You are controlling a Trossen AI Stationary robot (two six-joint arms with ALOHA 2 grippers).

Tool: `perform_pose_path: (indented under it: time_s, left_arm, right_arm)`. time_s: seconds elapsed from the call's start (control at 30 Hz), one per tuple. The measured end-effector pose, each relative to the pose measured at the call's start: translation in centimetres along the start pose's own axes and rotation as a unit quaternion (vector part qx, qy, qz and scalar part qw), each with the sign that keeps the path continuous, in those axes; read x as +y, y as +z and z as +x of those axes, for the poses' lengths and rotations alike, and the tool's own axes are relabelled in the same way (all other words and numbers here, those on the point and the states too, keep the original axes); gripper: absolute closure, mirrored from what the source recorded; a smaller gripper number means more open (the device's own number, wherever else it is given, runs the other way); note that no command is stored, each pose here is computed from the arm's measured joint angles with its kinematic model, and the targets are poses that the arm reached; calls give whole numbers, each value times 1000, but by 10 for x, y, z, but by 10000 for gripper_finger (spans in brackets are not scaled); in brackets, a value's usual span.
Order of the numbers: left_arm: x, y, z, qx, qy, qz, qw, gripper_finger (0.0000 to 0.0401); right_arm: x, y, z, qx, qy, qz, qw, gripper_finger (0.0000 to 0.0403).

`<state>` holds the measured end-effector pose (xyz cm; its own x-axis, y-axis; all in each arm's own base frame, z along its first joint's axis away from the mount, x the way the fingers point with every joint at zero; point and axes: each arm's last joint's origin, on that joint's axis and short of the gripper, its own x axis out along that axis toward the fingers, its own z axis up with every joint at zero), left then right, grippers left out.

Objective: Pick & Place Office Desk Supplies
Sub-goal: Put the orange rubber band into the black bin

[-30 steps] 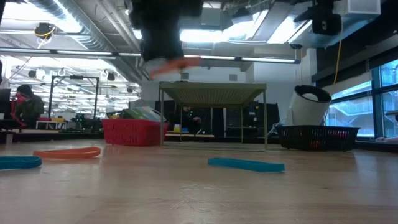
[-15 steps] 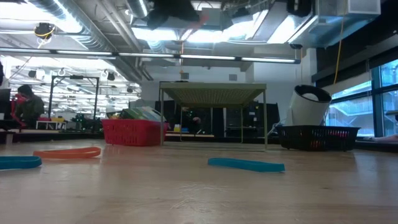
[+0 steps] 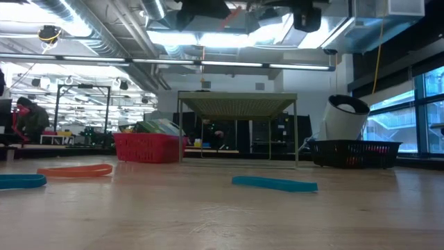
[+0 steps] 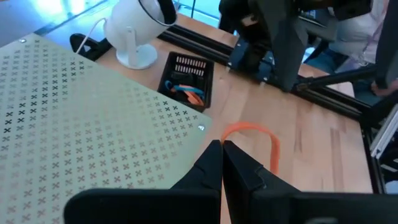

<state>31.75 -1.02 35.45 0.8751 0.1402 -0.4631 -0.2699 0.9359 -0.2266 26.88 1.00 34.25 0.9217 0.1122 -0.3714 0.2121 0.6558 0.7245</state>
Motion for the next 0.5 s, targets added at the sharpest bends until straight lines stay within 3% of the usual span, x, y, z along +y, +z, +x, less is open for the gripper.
perform_pose_path:
  time_s: [0.5]
  left_arm:
    - [-1, 5, 2, -22, -20, -5, 1000, 399]
  right_arm:
    - [-7, -1, 26, -14, -18, 15, 1000, 163]
